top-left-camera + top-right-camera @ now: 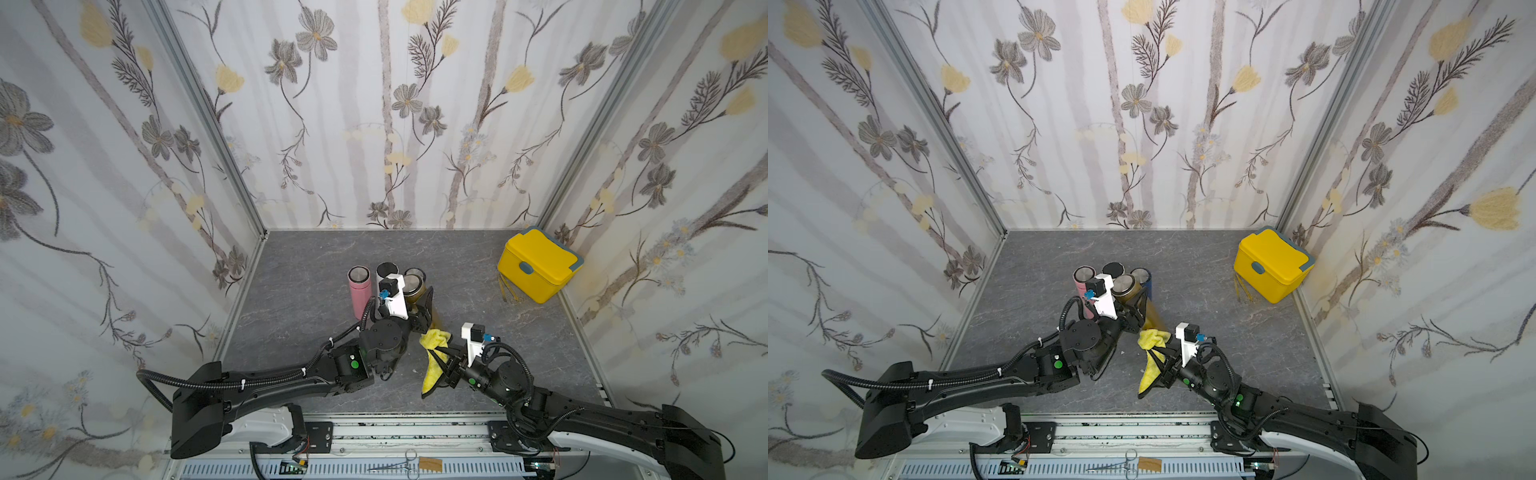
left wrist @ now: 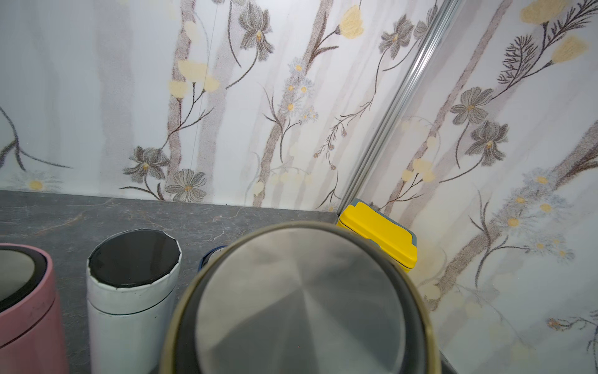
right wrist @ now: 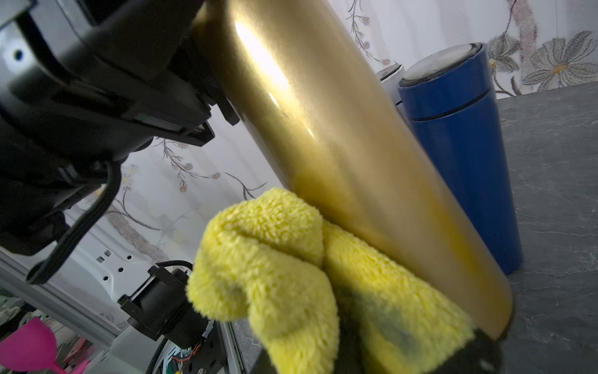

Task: Wipe the surface of the thermos
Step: Wipe the dirt from the surface of the thermos.

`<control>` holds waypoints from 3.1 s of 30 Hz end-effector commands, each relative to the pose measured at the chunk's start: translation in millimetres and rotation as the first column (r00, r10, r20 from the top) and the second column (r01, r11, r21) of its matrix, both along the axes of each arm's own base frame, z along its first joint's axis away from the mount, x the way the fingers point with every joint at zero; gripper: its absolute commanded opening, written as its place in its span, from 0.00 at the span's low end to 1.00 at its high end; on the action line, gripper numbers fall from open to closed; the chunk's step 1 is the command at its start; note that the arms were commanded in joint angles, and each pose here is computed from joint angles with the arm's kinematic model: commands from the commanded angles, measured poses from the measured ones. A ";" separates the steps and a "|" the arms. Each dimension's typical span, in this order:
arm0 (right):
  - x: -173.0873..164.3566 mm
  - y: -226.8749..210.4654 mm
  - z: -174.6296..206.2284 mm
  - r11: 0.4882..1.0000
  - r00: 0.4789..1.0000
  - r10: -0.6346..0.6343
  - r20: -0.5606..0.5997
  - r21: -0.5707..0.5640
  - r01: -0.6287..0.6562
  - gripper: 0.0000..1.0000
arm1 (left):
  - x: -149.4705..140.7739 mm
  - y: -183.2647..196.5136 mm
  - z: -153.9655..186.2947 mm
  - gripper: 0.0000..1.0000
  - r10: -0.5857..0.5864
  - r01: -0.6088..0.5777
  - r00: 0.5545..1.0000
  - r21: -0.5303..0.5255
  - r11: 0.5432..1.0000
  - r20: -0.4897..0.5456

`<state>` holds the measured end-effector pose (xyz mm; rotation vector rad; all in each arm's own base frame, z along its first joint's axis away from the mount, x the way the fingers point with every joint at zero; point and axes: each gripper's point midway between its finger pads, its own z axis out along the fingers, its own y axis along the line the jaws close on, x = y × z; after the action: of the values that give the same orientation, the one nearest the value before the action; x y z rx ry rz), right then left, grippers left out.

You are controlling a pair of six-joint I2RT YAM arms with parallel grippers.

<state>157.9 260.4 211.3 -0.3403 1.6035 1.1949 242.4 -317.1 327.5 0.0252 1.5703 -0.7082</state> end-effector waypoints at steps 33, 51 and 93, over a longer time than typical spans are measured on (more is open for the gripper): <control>20.1 -25.1 10.9 0.980 0.981 -0.192 -0.011 0.056 0.193 0.00 | 4.0 26.0 31.8 0.00 0.344 -0.400 0.902 -0.206 0.893 -0.261; 21.1 -31.0 19.9 0.969 0.975 -0.222 -0.013 0.105 0.222 0.00 | 12.1 -0.8 30.6 0.00 0.456 -0.505 0.841 -0.120 0.854 -0.292; 14.2 -44.1 32.4 0.960 0.975 -0.224 0.006 0.172 0.220 0.00 | 31.6 -21.1 17.4 0.00 0.532 -0.571 0.766 -0.001 0.821 -0.361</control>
<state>174.2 217.4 215.3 -0.0790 1.5385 1.0947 273.5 -342.0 338.1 -0.6436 1.7882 -0.3357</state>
